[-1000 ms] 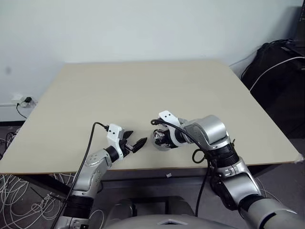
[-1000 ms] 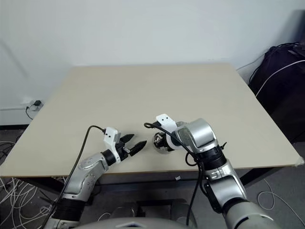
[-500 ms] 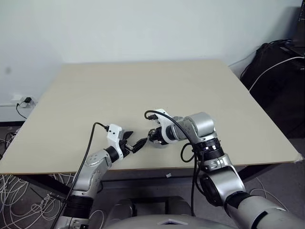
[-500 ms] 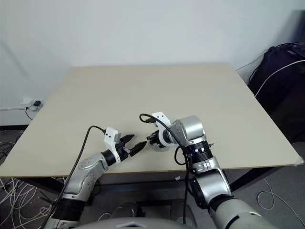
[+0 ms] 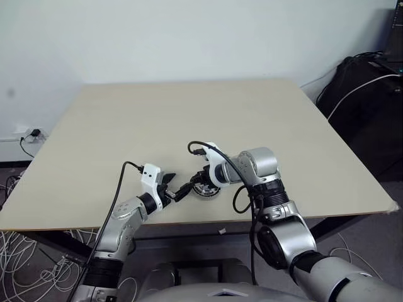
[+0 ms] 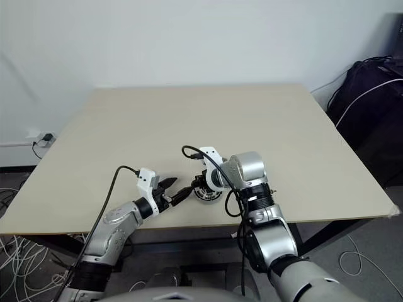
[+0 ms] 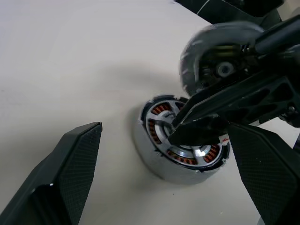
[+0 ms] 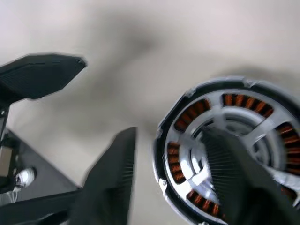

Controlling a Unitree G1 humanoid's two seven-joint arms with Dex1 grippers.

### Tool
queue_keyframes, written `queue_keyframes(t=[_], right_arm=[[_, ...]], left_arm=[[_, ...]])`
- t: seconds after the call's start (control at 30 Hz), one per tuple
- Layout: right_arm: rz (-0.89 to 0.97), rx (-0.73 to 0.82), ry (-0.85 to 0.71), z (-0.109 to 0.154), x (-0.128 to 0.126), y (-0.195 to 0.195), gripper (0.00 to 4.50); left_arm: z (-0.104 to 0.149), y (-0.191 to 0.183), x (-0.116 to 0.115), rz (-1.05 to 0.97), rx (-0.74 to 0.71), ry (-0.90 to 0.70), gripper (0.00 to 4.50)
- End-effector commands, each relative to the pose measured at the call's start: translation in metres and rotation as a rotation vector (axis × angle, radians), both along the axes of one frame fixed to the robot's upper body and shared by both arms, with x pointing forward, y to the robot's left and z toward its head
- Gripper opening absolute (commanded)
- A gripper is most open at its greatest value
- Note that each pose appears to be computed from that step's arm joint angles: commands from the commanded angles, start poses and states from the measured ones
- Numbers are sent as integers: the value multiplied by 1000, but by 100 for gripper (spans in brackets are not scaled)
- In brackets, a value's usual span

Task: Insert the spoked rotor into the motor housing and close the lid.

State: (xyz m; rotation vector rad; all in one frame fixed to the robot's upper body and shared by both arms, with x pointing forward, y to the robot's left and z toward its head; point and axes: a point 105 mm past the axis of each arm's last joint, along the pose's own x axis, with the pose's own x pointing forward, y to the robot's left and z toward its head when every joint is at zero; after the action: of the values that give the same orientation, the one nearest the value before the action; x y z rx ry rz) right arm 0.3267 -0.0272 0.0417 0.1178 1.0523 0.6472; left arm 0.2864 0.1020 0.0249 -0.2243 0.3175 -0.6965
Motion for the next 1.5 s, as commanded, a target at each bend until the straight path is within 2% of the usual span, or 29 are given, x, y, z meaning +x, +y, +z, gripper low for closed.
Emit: queue_keyframes(t=[0.03,0.13,0.27,0.37,0.47,0.53,0.6,0.67,0.73,0.87,0.97,1.17,1.37,1.43,1.5], right_arm=[[11,56,-47,17,7,11,364],[11,87,-42,22,7,14,447],[13,201,-32,38,8,26,447],[9,356,-47,62,13,38,447],[-1,484,-120,91,24,43,447],[-15,488,-226,104,37,39,447],[-41,366,-454,112,59,22,447],[-54,248,-594,112,74,6,447],[-31,25,-777,106,90,-21,447],[26,-232,-990,101,103,-58,447],[26,-318,-1040,95,106,-78,386],[42,-446,-1026,68,99,-125,193],[93,-517,-948,31,76,-160,2],[136,-536,-924,19,66,-167,2],[186,-482,-874,7,50,-167,2]], left_arm=[[9,-3,4,-11,-19,-40,450],[7,-3,4,-11,-20,-39,450],[5,-3,4,-13,-20,-37,450],[4,-2,4,-16,-21,-38,450],[4,-3,4,-19,-21,-38,450],[4,-3,4,-21,-22,-39,450],[5,-3,4,-23,-22,-39,450],[5,-3,3,-23,-23,-39,450],[5,-4,3,-23,-23,-39,450],[6,-3,3,-21,-25,-40,450],[7,-3,4,-19,-24,-49,450],[9,1,0,-46,12,-81,450],[9,4,-4,-81,23,-76,450],[9,3,-6,-88,23,-74,450],[9,3,-7,-92,24,-71,450]])
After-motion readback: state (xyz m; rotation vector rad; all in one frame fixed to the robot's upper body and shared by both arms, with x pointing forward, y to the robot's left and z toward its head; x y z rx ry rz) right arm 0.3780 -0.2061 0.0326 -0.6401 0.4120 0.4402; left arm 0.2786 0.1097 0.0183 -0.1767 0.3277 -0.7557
